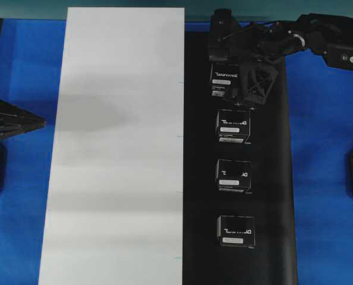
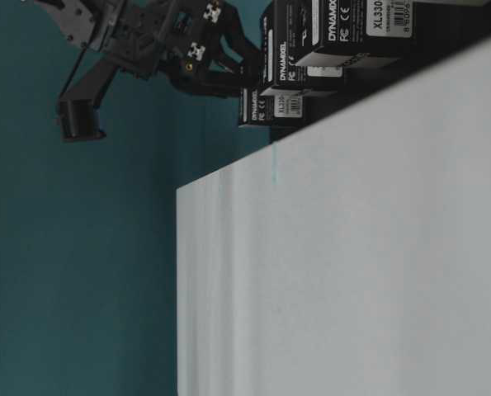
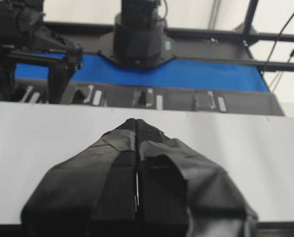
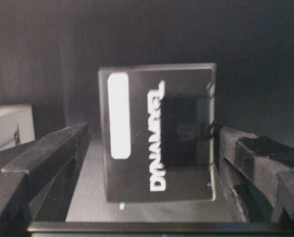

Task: Place the box from the black base onto the white base.
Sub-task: 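Lower the right gripper and close it on the top box, then lift the box and carry it left over the white base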

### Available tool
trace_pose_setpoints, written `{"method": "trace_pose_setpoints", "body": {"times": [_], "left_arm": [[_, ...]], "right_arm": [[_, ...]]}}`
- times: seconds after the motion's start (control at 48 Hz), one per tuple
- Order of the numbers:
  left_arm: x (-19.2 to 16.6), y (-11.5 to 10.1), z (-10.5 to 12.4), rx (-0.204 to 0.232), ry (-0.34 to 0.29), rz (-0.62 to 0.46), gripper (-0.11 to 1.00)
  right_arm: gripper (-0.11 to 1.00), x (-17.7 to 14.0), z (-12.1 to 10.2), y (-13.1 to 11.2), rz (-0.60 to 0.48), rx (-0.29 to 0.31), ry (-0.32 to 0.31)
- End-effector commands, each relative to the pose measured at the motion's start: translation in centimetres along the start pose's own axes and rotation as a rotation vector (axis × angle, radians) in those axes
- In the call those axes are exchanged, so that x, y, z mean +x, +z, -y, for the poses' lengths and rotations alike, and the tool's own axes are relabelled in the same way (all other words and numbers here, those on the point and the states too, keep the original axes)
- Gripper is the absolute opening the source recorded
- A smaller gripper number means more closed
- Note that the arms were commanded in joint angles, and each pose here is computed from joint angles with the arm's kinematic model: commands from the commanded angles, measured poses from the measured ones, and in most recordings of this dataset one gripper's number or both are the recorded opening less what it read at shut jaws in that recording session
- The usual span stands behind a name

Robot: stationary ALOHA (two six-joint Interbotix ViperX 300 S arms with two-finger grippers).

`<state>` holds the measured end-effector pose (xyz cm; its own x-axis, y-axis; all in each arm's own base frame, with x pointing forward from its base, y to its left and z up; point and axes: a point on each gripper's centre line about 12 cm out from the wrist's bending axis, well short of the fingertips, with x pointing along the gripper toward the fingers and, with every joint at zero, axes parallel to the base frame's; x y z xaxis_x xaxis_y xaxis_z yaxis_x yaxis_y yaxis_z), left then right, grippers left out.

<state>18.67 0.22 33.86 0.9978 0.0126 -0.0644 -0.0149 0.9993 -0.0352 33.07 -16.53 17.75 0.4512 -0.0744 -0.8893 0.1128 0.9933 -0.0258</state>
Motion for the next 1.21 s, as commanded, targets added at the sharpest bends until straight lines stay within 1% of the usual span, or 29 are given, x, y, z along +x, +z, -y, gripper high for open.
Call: {"method": "trace_pose_setpoints", "body": {"times": [0.0,0.25,0.604,0.916,1.02,1.187], "left_arm": [[0.03,0.48,0.02,0.002,0.0,0.015,-0.07],[0.03,0.5,0.07,0.002,-0.004,0.017,-0.07],[0.03,0.5,0.07,0.0,-0.004,0.017,-0.07],[0.03,0.5,0.07,0.0,-0.004,0.017,-0.07],[0.03,0.5,0.07,0.002,-0.004,0.017,-0.07],[0.03,0.44,0.07,0.002,-0.004,0.015,-0.07]], "right_arm": [[0.99,0.29,-0.25,0.21,0.007,-0.005,0.003],[0.99,0.31,-0.21,0.13,0.005,-0.004,0.002],[0.99,0.38,0.09,-0.27,0.003,0.018,-0.004],[0.97,0.33,0.07,-0.19,0.008,0.019,-0.006],[0.9,0.24,-0.05,-0.13,0.01,0.016,-0.005],[0.7,-0.08,-0.16,-0.16,0.006,0.015,0.001]]}}
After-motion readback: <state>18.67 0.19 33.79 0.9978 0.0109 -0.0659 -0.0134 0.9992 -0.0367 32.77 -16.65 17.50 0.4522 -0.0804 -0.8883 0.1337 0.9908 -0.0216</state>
